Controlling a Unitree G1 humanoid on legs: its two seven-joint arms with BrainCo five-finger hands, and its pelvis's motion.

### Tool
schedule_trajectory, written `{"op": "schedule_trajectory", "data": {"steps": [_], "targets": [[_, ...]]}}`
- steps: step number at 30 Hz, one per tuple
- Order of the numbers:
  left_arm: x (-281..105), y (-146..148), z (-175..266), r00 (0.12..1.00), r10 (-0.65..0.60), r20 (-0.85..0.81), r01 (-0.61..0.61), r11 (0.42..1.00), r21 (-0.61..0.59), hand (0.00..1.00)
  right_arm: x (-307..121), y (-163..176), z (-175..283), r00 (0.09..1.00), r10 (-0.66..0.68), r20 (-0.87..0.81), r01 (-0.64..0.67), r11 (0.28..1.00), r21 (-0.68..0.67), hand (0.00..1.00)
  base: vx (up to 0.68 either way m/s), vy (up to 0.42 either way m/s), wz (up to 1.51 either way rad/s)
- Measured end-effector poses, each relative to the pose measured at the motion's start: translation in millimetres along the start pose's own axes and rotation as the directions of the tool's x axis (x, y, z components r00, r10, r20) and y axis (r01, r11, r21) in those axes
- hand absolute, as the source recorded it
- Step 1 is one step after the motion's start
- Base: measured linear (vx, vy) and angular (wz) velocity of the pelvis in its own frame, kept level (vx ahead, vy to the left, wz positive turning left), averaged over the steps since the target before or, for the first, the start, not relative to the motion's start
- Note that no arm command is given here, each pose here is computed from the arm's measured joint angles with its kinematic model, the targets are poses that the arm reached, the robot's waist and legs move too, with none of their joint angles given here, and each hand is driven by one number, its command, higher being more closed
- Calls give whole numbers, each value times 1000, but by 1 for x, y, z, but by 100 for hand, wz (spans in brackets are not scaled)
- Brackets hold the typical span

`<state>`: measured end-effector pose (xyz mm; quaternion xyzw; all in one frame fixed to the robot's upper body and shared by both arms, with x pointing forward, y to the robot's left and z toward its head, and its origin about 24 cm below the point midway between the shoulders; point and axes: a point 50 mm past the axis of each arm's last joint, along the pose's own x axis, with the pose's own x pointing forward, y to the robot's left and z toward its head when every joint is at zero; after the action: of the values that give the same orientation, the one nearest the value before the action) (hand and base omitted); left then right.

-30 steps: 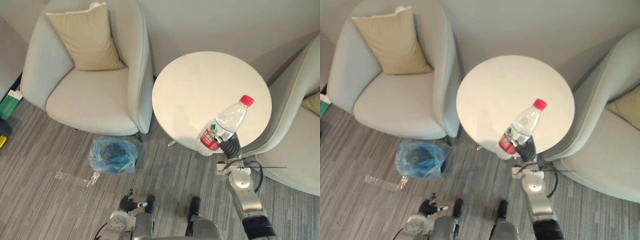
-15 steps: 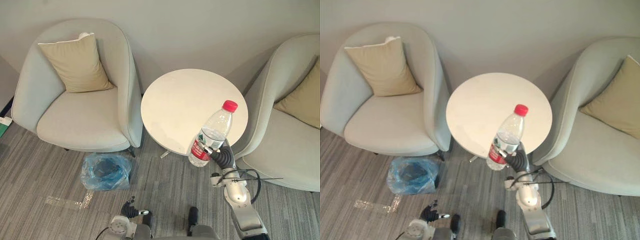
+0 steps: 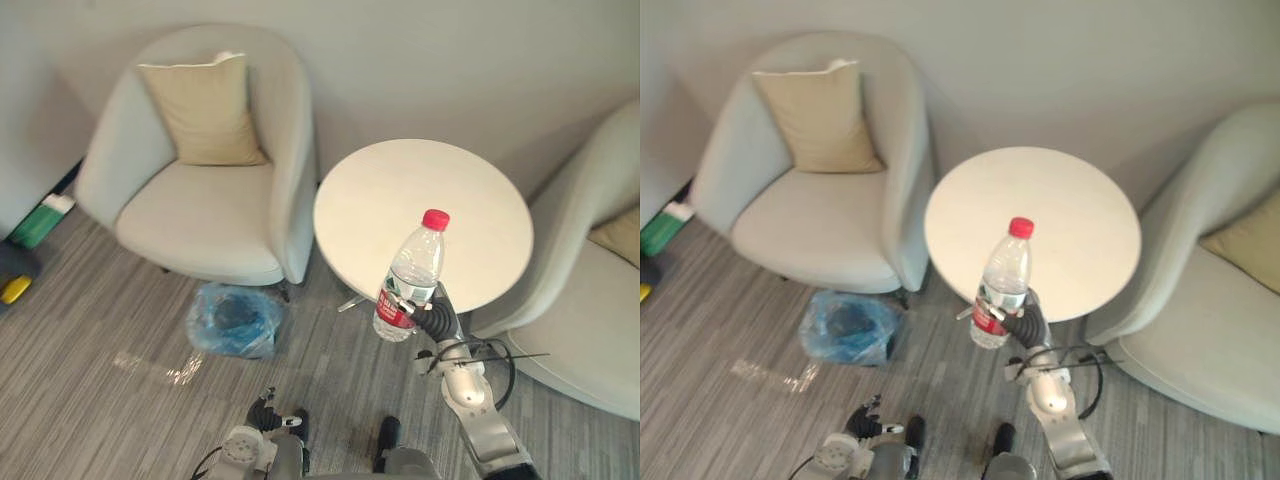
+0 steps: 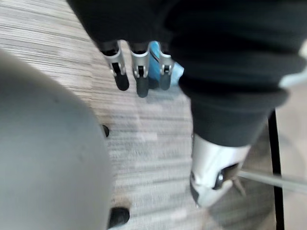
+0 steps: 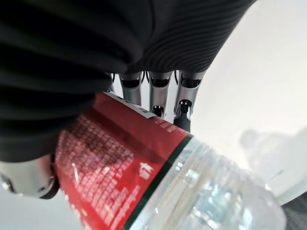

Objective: Gather rubbish on tea table into small bin, then transfer packed bag to large trash can.

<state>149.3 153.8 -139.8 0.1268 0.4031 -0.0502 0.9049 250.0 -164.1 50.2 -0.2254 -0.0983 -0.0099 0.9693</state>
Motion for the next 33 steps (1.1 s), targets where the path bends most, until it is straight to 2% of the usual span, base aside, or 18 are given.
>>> {"op": "schedule_trajectory", "data": {"steps": [4,8,15,21,26,30,33], "targets": [[-4,-21,-5,999,-31,-15,31,999,-17,0,1,-9,-7,1000,-15,-23,13,999,-53,100,-30,251,66],[-2,3,-5,1000,11,-6,-11,999,53,0,-8,13,-22,990,-6,-141,11,999,35,100,-11,337,60],[-3,12,-10,999,39,-23,-38,999,29,0,-18,32,-29,978,75,-196,-63,996,64,100,30,169,13],[-2,3,-9,999,7,-36,-7,1000,18,0,-19,21,-41,968,40,-247,-31,999,40,100,206,-38,38],[-3,4,-10,1000,7,-29,-6,1000,27,0,-38,9,-55,949,3,-317,9,999,38,100,230,-35,89],[-1,14,-1,999,54,4,-54,998,-27,0,-35,9,-47,961,3,-278,12,999,50,100,169,10,2],[-1,9,-1,999,42,1,-42,998,-38,0,-30,5,-46,962,-25,-273,41,998,55,100,120,121,-20]]}}
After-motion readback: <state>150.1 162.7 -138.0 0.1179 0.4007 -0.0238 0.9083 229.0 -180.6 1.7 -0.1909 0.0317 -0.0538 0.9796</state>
